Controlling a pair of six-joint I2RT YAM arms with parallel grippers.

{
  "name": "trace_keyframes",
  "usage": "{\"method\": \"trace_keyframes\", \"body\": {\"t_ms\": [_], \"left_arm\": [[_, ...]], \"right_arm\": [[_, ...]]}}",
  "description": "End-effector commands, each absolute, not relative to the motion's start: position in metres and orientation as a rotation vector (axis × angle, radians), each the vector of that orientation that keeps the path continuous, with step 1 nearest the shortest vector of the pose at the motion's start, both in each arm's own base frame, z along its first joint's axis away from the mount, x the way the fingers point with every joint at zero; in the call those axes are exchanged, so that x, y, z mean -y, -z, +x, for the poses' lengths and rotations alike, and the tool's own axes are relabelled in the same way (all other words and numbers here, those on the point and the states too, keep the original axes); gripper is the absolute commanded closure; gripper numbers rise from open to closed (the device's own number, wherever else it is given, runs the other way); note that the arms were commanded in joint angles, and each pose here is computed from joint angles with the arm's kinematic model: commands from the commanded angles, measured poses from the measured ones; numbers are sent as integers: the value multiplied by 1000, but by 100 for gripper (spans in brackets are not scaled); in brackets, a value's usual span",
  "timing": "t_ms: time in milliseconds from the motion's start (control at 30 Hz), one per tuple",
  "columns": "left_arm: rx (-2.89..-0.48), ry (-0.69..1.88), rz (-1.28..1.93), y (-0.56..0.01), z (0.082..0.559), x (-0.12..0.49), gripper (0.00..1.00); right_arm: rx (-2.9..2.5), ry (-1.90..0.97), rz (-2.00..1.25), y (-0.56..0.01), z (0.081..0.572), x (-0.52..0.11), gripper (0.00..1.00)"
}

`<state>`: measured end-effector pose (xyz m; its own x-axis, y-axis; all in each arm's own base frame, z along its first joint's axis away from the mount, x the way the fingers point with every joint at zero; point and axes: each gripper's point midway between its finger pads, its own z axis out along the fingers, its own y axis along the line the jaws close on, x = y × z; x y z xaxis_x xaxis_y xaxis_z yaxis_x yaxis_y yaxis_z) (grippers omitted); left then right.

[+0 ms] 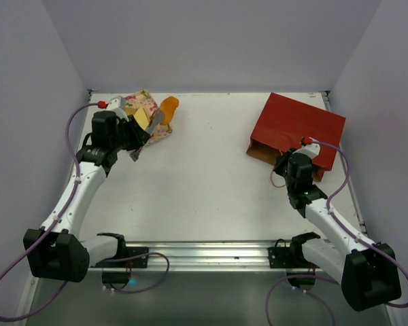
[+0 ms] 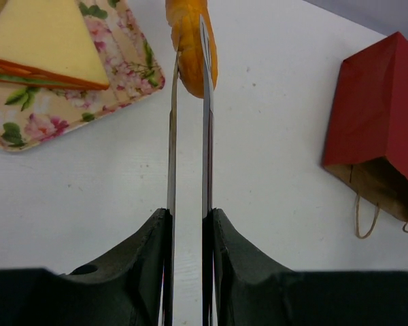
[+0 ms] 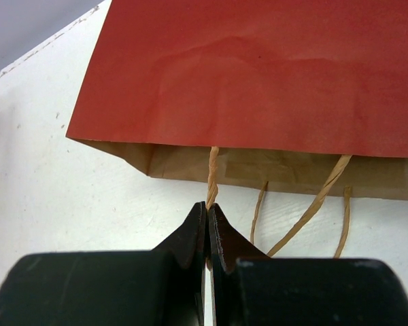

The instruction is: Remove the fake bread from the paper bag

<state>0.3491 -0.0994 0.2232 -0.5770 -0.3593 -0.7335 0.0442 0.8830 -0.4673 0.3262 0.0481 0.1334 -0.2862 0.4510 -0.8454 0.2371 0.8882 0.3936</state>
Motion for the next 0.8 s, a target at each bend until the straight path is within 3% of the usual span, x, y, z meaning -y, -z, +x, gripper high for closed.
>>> {"method": "trace_keyframes", "body": {"t_ms": [0, 433, 767], "left_arm": [[-1973, 558, -199, -271, 372, 82, 84], [-1891, 489, -388, -285, 393, -3, 84], [-1893, 721, -439, -249, 411, -25, 91]], "right_arm": [[-1831, -263, 522, -151, 336, -52, 100], [-1843, -288, 521, -148, 338, -57, 100], [-1844, -293, 522, -147, 337, -57, 100]]}}
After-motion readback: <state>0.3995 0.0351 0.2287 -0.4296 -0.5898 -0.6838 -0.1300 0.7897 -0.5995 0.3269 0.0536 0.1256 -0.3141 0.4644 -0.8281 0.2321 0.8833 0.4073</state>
